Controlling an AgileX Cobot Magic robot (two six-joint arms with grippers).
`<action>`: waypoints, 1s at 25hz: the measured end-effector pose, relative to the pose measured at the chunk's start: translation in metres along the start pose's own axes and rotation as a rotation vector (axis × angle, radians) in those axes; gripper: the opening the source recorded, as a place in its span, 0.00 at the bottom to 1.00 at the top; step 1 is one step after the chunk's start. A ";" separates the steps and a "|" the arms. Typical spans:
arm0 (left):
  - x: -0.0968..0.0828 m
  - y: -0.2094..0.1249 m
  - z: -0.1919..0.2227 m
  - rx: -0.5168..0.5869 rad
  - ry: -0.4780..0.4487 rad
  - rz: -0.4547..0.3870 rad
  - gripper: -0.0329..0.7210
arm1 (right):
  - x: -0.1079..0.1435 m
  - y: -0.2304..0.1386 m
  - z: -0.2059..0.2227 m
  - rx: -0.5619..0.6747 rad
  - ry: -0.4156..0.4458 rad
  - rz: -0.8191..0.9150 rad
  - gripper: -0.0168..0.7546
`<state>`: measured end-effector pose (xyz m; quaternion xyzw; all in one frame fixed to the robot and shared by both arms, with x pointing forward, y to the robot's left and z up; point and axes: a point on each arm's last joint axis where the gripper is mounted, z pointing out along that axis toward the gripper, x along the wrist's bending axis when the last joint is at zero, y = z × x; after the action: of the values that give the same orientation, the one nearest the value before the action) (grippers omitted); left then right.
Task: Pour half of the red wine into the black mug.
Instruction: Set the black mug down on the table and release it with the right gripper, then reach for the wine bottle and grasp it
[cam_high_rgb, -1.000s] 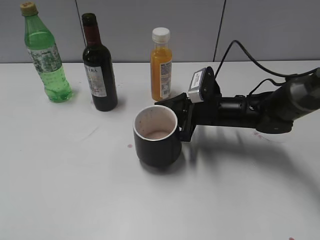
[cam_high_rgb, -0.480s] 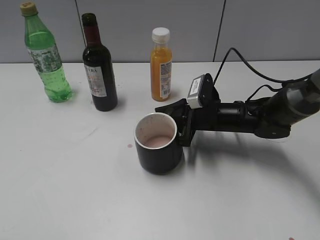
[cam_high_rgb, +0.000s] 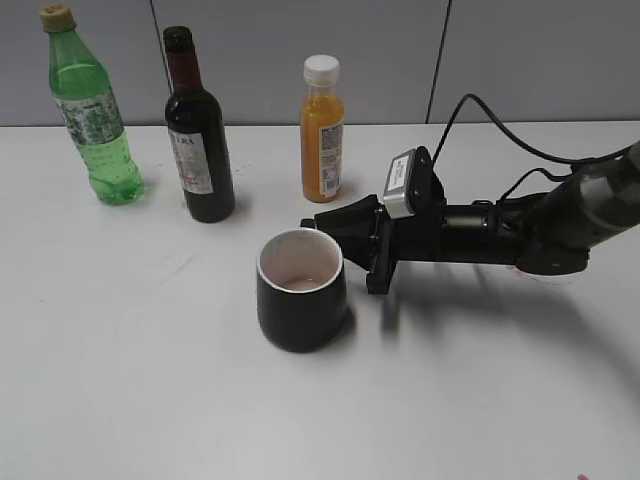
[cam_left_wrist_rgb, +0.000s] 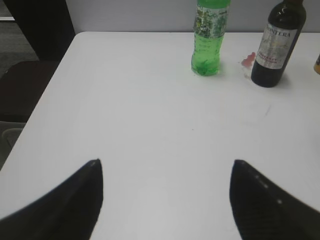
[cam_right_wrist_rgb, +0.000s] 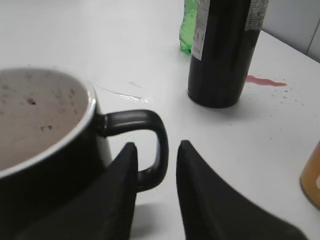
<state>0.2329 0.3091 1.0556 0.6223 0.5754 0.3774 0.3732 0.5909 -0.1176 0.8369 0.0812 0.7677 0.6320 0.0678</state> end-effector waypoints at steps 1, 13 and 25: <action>0.000 0.000 0.000 0.000 0.000 0.000 0.83 | -0.001 0.000 -0.002 -0.002 -0.001 0.000 0.30; 0.000 0.000 0.000 0.000 0.000 0.000 0.83 | -0.020 -0.008 -0.033 0.016 -0.042 -0.003 0.37; 0.000 0.000 0.000 0.000 0.000 0.000 0.83 | -0.079 0.017 -0.102 -0.046 -0.503 0.065 0.83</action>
<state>0.2329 0.3091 1.0556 0.6223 0.5754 0.3774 0.3732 0.6476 -0.2287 0.8729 0.2590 0.7091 0.6111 0.2380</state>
